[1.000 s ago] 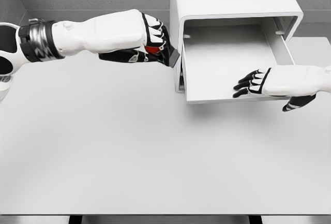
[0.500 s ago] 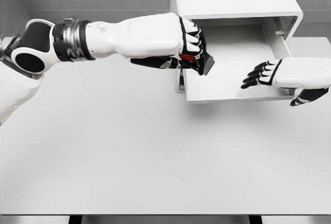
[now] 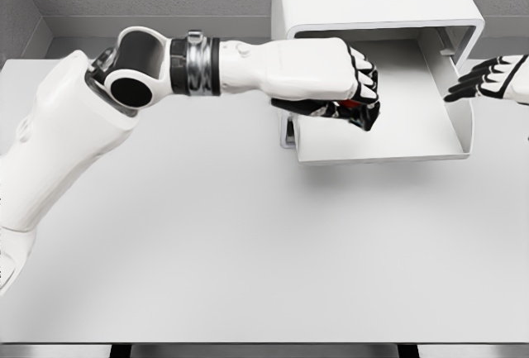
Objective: Slide open multi-storey tabletop storage cabinets and put open load switch and slide close multi-storey tabletop storage cabinets
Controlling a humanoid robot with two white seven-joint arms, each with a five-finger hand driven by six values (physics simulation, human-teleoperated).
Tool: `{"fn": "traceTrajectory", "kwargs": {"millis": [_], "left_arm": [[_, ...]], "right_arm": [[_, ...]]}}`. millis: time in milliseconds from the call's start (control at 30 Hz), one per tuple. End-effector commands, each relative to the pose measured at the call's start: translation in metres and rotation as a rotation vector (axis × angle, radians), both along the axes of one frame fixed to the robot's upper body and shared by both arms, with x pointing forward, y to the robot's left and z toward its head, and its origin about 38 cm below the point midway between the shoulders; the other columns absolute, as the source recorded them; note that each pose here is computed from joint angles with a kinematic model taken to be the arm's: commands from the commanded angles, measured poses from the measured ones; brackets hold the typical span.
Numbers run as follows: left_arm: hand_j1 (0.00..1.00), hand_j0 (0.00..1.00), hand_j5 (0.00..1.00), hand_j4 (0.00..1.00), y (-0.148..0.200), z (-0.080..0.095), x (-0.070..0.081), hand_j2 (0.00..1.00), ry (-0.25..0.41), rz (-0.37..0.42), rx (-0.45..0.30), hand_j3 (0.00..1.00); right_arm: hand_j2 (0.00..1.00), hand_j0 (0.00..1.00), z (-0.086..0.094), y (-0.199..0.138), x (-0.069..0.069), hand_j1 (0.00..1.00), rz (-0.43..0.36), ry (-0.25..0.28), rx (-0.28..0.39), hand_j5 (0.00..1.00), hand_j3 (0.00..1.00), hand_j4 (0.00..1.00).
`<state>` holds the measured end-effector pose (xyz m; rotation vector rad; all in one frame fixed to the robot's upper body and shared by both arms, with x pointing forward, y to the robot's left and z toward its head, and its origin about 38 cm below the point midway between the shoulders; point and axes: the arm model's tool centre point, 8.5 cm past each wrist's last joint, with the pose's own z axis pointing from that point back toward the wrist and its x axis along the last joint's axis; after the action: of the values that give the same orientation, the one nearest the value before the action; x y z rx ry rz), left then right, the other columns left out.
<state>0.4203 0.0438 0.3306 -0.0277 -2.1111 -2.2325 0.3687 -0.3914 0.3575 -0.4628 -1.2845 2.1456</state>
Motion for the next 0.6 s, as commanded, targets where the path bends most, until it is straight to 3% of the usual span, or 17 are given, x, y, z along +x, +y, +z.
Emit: {"fn": "traceTrajectory", "kwargs": {"millis": [0, 133, 300, 567], "left_arm": [[0.46, 0.46, 0.46, 0.46, -0.007, -0.007, 0.008, 0.46, 0.014, 0.022, 0.012, 0.46], [0.46, 0.46, 0.46, 0.46, -0.012, -0.015, 0.016, 0.46, -0.015, 0.059, 0.055, 0.46], [0.47, 0.47, 0.47, 0.47, -0.020, -0.027, 0.029, 0.47, -0.002, 0.098, 0.081, 0.47], [0.47, 0.47, 0.47, 0.47, -0.025, -0.029, 0.033, 0.47, 0.005, 0.109, 0.085, 0.47]], "right_arm": [[1.00, 1.00, 0.000, -0.005, 0.003, 1.00, -0.021, -0.005, 0.008, 1.00, 1.00, 1.00], [1.00, 1.00, -0.001, -0.007, 0.003, 1.00, -0.026, 0.000, 0.008, 1.00, 1.00, 1.00], [1.00, 1.00, -0.004, -0.008, 0.002, 1.00, -0.029, 0.008, 0.005, 1.00, 1.00, 1.00], [1.00, 1.00, -0.005, -0.008, 0.001, 1.00, -0.027, 0.012, 0.002, 1.00, 1.00, 1.00]]}}
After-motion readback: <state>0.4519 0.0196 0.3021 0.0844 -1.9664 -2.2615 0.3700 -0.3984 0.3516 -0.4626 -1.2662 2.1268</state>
